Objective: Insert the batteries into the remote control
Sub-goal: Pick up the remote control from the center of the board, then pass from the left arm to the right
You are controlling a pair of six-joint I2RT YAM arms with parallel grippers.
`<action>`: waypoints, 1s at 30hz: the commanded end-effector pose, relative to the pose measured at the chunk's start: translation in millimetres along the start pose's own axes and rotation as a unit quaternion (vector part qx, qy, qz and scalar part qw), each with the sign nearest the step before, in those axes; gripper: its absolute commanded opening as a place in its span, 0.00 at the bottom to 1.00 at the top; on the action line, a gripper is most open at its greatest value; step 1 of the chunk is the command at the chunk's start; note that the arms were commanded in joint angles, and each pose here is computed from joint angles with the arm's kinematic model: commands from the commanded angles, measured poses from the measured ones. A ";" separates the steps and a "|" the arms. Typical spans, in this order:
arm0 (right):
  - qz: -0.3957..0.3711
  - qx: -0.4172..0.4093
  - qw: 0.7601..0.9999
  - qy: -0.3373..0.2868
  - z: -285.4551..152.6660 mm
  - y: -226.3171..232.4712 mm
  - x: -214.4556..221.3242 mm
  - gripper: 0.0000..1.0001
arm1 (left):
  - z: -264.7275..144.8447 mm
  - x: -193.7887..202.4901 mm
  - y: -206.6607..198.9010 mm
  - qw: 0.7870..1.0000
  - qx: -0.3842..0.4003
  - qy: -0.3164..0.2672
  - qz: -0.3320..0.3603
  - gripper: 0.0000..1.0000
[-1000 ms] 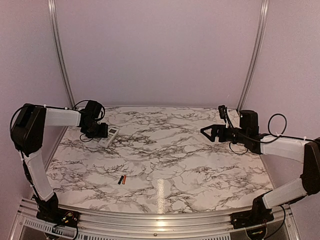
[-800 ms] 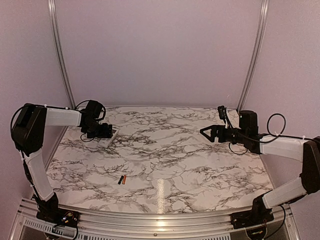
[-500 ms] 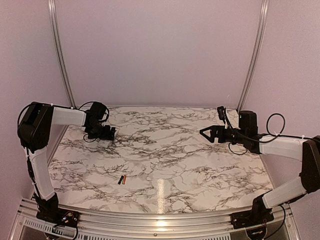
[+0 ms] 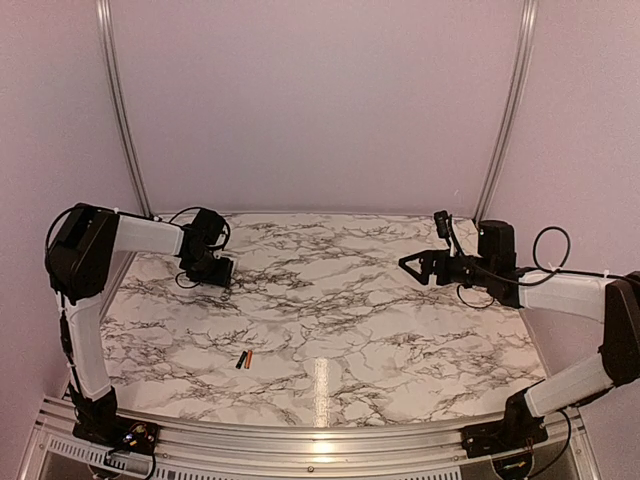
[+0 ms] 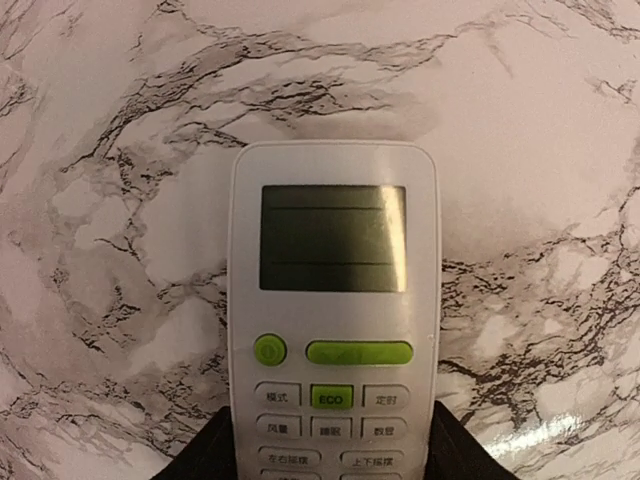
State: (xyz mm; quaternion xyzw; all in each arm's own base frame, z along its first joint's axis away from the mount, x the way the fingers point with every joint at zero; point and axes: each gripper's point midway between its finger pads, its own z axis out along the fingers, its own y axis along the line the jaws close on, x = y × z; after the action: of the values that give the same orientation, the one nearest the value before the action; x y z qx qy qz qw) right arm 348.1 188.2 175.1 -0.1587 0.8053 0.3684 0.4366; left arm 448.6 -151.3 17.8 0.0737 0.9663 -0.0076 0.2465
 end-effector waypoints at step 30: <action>0.144 -0.134 0.979 0.060 56.2 53.2 13.4 0.77 | -174.8 8.7 -331.5 0.893 0.249 -0.211 0.310 0.43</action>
State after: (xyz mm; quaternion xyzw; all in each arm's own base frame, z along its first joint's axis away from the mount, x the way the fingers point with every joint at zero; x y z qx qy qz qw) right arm 344.1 248.1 151.0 -0.1103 0.8074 0.4887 0.3116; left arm 308.1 -454.2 153.6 0.4089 0.7998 -0.2157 0.3828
